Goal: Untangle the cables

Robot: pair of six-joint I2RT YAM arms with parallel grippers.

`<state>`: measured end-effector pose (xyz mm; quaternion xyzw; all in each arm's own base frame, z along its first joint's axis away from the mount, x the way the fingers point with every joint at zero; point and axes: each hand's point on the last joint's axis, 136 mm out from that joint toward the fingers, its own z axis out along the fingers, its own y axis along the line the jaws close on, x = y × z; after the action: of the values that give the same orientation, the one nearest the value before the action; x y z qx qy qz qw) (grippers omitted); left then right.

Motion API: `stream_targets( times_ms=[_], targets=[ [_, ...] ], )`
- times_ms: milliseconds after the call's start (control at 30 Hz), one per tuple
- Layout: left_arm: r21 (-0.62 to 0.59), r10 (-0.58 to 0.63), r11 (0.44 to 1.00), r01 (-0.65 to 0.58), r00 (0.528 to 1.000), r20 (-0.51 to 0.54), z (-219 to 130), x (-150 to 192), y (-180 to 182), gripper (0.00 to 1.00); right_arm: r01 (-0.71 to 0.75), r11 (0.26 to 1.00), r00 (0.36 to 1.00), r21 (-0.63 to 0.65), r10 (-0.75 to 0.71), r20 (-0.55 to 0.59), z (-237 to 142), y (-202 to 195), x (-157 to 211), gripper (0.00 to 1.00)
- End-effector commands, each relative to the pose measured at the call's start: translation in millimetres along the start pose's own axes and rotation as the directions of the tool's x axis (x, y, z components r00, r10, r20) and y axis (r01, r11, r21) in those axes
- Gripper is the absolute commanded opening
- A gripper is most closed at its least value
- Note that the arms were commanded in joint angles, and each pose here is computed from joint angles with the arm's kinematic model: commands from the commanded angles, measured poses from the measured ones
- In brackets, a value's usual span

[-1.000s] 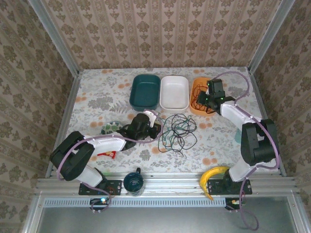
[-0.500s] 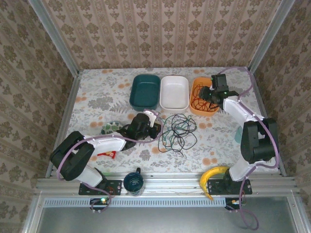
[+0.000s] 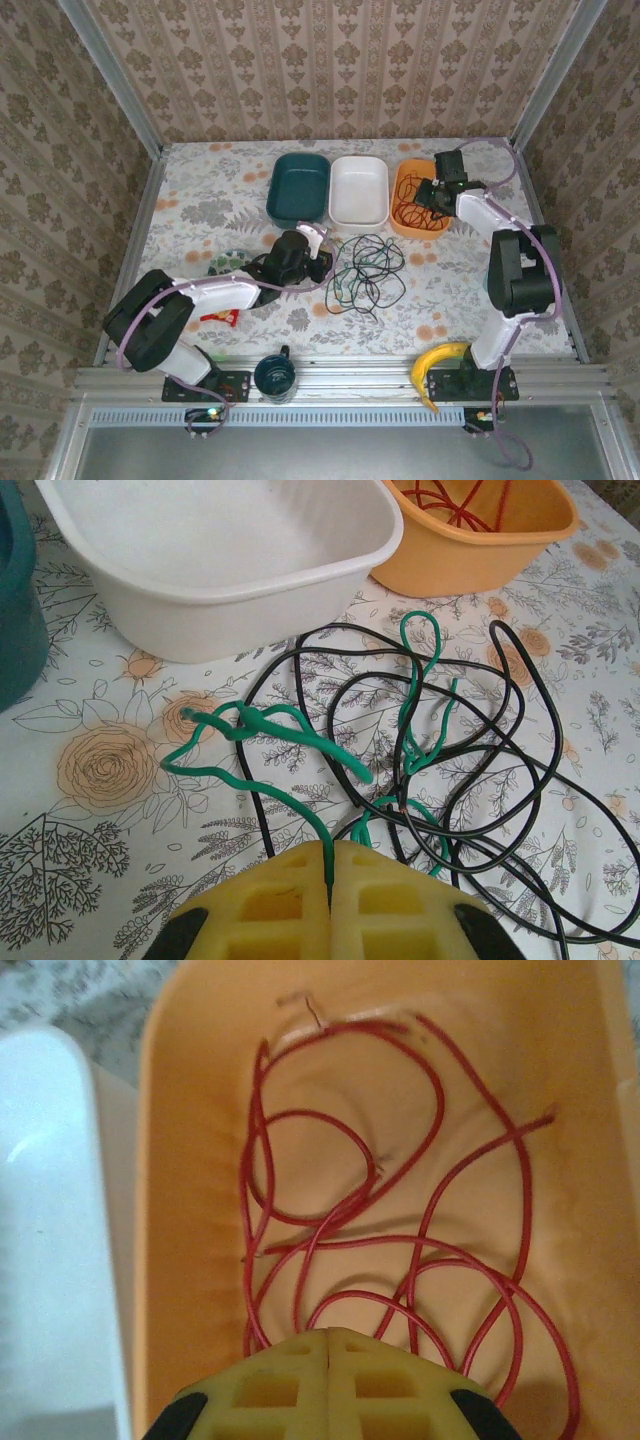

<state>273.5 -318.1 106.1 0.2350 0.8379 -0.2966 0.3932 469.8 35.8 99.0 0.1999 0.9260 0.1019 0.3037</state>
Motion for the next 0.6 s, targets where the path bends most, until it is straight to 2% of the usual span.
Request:
stream_targets(
  times_ms=[0,333,567],
  targets=[
    [0.007,-0.007,1.0,0.007,1.0,0.017,2.7,-10.4,-2.6,0.0,-0.037,0.999,0.999,-0.01,0.036,-0.039,6.6,0.8,6.9,0.07],
    [-0.001,-0.015,1.0,0.015,0.999,0.031,3.0,-13.5,-0.7,0.0,-0.037,0.999,0.996,0.027,0.039,-0.084,19.0,-10.7,24.4,0.08],
    [0.006,-0.065,0.998,0.065,0.993,0.097,-1.8,-27.2,3.2,0.0,0.009,0.998,0.998,0.063,-0.005,-0.063,6.4,-18.0,22.0,0.09]
  ],
)
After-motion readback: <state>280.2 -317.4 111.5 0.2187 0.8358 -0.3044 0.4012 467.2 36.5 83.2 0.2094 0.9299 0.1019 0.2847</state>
